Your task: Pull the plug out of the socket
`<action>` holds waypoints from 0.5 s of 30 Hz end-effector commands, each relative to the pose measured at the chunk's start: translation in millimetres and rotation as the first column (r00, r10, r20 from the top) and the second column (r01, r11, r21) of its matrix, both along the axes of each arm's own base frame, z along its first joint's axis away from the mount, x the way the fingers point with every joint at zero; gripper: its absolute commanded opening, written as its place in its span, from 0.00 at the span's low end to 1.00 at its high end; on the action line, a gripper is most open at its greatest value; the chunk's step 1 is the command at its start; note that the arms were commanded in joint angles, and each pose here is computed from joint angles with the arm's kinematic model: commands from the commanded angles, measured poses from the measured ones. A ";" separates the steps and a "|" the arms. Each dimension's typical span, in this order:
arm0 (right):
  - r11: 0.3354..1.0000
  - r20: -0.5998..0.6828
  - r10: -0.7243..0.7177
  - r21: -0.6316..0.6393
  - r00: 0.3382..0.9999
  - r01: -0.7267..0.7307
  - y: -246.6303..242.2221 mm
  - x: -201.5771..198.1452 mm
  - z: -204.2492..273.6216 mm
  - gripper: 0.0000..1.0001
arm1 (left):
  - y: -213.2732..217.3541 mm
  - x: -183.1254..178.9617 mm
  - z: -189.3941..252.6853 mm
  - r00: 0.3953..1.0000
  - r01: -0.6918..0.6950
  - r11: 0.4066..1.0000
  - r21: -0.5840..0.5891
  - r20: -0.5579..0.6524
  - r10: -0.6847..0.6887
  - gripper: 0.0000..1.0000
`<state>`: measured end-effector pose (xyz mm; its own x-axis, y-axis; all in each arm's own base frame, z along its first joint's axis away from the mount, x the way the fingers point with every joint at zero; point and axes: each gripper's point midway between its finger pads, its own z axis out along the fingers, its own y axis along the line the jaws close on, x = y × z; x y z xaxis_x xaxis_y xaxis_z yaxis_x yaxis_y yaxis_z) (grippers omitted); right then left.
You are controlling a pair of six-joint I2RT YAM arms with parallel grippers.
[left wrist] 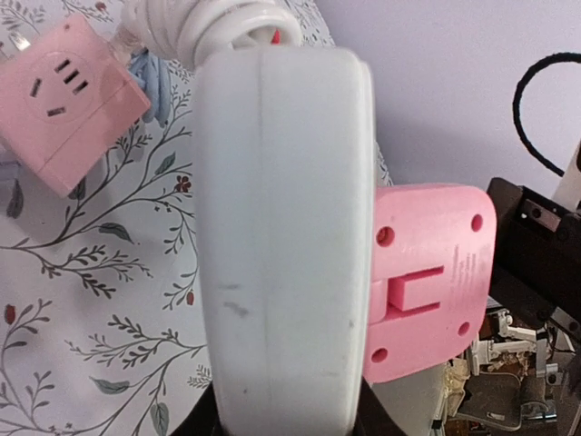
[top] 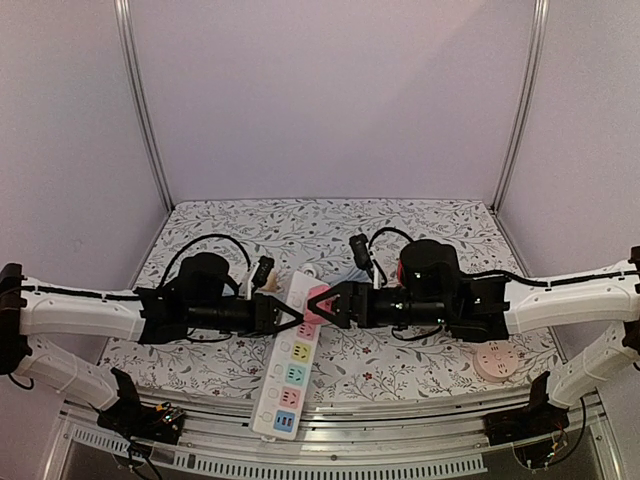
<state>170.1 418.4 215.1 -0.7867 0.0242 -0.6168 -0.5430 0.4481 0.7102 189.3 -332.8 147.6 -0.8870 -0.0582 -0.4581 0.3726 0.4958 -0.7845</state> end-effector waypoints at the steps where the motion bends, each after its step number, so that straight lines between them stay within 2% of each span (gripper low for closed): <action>1: 0.997 0.052 0.026 0.070 0.998 -0.029 6.3 -11.6 29.6 0.76 | -5.3 9.6 42.0 0.988 -0.006 0.999 -0.035 0.151 0.011 0.20; 6: 0.998 0.084 0.024 0.052 0.996 -0.028 10.9 -12.2 30.8 0.76 | -2.1 9.0 40.3 0.988 -0.013 1.000 -0.025 0.150 0.017 0.20; 15: 0.972 0.056 -0.183 -0.141 0.982 0.189 -23.8 14.0 -25.4 0.75 | 6.8 7.1 52.0 0.982 -0.031 0.998 -0.054 0.183 0.041 0.20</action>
